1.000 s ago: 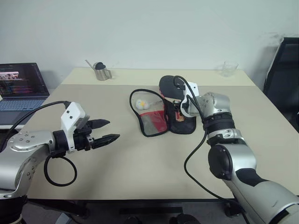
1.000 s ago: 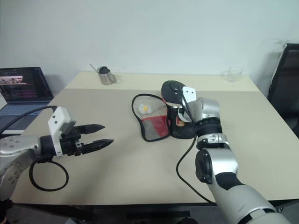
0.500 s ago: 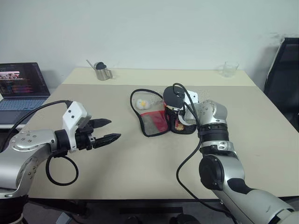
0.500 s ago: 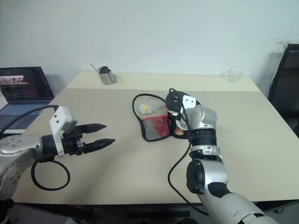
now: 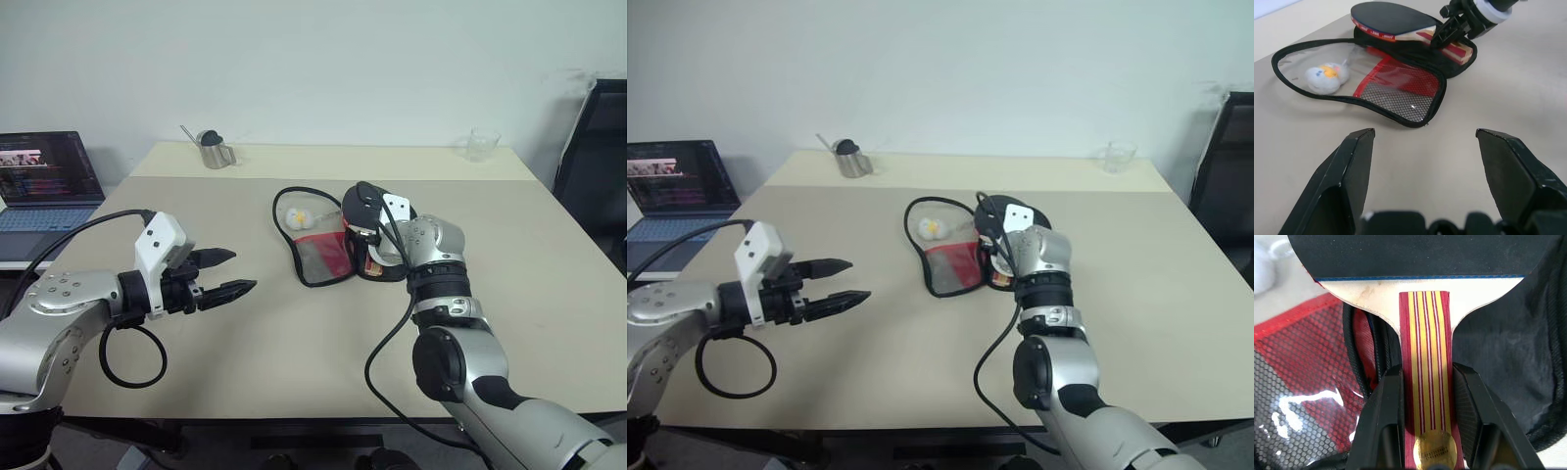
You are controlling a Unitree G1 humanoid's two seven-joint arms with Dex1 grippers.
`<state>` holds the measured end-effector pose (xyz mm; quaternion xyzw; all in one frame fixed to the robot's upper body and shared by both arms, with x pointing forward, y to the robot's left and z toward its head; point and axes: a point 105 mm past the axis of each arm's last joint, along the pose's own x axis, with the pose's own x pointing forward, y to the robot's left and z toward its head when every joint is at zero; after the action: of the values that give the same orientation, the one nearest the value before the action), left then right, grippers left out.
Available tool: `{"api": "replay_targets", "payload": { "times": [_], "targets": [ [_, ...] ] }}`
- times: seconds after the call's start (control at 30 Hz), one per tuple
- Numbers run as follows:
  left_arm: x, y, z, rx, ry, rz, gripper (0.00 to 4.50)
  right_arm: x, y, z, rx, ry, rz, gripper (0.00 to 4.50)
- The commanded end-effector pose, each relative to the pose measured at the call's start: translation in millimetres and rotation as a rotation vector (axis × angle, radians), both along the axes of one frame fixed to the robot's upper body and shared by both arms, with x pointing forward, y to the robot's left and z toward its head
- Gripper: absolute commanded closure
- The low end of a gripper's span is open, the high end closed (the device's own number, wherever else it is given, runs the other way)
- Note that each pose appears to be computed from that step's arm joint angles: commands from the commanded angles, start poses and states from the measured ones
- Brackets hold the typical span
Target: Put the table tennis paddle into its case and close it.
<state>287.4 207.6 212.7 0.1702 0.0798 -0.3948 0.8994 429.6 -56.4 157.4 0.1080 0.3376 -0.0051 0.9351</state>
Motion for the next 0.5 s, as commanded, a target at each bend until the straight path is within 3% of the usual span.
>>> {"api": "replay_targets", "payload": {
  "times": [0.03,0.5],
  "targets": [
    [-5.1,-2.2,11.2,0.005,-0.044,-0.008,0.88,7.9,-4.0,20.3,-0.02,-0.083,-0.028,3.49],
    [-5.7,-0.2,11.6,0.01,-0.043,0.003,0.88,14.4,-9.0,20.3,-0.057,-0.102,-0.05,3.49]
  ]
}}
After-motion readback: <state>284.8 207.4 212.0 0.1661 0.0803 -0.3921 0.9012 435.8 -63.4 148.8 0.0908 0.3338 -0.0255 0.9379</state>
